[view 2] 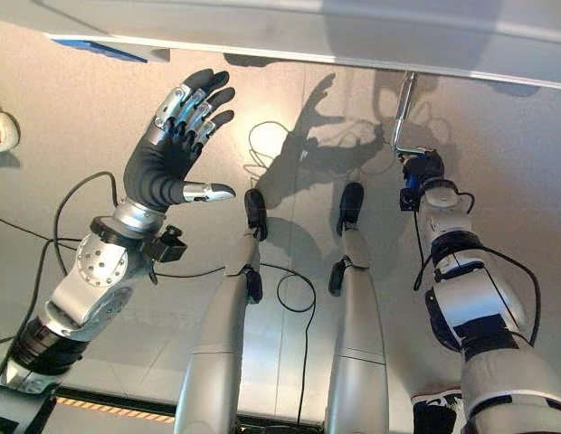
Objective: Raise the hospital bed
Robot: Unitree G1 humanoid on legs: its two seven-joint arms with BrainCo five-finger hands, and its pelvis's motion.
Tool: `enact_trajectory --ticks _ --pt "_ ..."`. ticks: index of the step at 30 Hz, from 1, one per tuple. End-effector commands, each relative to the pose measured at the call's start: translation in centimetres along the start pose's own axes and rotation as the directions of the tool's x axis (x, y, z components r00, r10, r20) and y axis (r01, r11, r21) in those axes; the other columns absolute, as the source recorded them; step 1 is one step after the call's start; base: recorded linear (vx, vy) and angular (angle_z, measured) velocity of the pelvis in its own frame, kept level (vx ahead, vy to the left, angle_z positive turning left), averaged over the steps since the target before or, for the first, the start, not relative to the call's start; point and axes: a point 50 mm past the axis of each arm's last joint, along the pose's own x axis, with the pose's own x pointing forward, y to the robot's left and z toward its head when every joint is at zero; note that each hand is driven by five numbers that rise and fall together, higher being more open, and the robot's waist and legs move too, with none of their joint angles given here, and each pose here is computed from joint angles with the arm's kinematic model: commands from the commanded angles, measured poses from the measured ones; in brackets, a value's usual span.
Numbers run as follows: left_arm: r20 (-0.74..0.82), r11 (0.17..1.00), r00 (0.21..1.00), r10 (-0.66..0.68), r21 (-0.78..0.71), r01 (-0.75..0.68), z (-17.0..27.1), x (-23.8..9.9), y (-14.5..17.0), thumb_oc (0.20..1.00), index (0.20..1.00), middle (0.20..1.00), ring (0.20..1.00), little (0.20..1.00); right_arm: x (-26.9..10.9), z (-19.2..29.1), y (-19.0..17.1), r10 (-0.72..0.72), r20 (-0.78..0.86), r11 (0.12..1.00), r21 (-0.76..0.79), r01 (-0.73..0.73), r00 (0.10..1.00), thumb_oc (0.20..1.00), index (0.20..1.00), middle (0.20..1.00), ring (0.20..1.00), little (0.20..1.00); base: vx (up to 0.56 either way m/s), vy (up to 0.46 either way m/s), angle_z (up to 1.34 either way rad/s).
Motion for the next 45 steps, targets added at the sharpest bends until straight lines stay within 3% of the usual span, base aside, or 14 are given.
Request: enact_trajectory --ticks 1,5,9,13,21,26,39,45 --pt "0.168 0.998 0.986 0.001 -0.060 0.009 2.5 0.5 -1.4 1.000 1.000 1.000 1.000 1.000 -0.3 -2.5 -1.8 -0.081 -0.124 0.958 -0.285 0.043 0.989 0.200 0.200 0.200 0.200 0.200 0.00 0.000 0.00" --pt "0.181 0.997 0.983 0.038 -0.071 -0.026 2.5 0.6 -1.4 1.000 1.000 1.000 1.000 1.000 -0.4 -2.1 2.6 0.030 -0.105 0.913 -0.401 -0.070 0.994 0.200 0.200 0.200 0.200 0.200 0.00 0.019 -0.02" --pt "0.188 0.993 0.978 0.090 -0.098 -0.072 2.5 0.6 -1.4 1.000 1.000 1.000 1.000 1.000 -1.1 -2.6 6.9 0.136 -0.123 0.917 -0.360 -0.172 0.983 0.200 0.200 0.200 0.200 0.200 -0.01 0.023 -0.04" --pt "0.186 0.989 0.976 0.113 -0.112 -0.094 2.4 0.6 -1.4 1.000 1.000 1.000 1.000 1.000 -1.6 -3.7 8.0 0.149 -0.169 0.927 -0.320 -0.197 0.974 0.200 0.200 0.200 0.200 0.200 0.00 0.000 0.00" --pt "0.179 0.981 0.974 0.141 -0.155 -0.113 2.3 0.6 -1.4 1.000 1.000 1.000 1.000 1.000 -3.6 -7.6 10.8 0.187 -0.297 0.982 0.020 -0.189 0.936 0.200 0.200 0.200 0.200 0.200 0.00 0.000 0.00" --pt "0.174 0.978 0.973 0.149 -0.169 -0.119 2.2 0.8 -1.5 1.000 1.000 1.000 1.000 1.000 -4.7 -8.5 12.8 0.231 -0.327 0.973 0.082 -0.216 0.916 0.200 0.200 0.200 0.200 0.200 0.00 0.022 0.00" --pt "0.202 0.976 0.965 0.170 -0.171 -0.137 2.6 0.6 -1.2 1.000 1.000 1.000 1.000 1.000 -6.9 -3.3 19.7 0.500 -0.052 0.866 0.038 -0.499 0.864 0.200 0.200 0.200 0.200 0.200 0.00 0.033 0.00" --pt "0.215 0.974 0.958 0.188 -0.169 -0.153 2.8 0.4 -1.0 1.000 1.000 1.000 1.000 1.000 -9.0 -1.1 22.8 0.619 0.053 0.785 -0.002 -0.620 0.783 0.200 0.200 0.200 0.200 0.200 0.00 0.009 0.04"
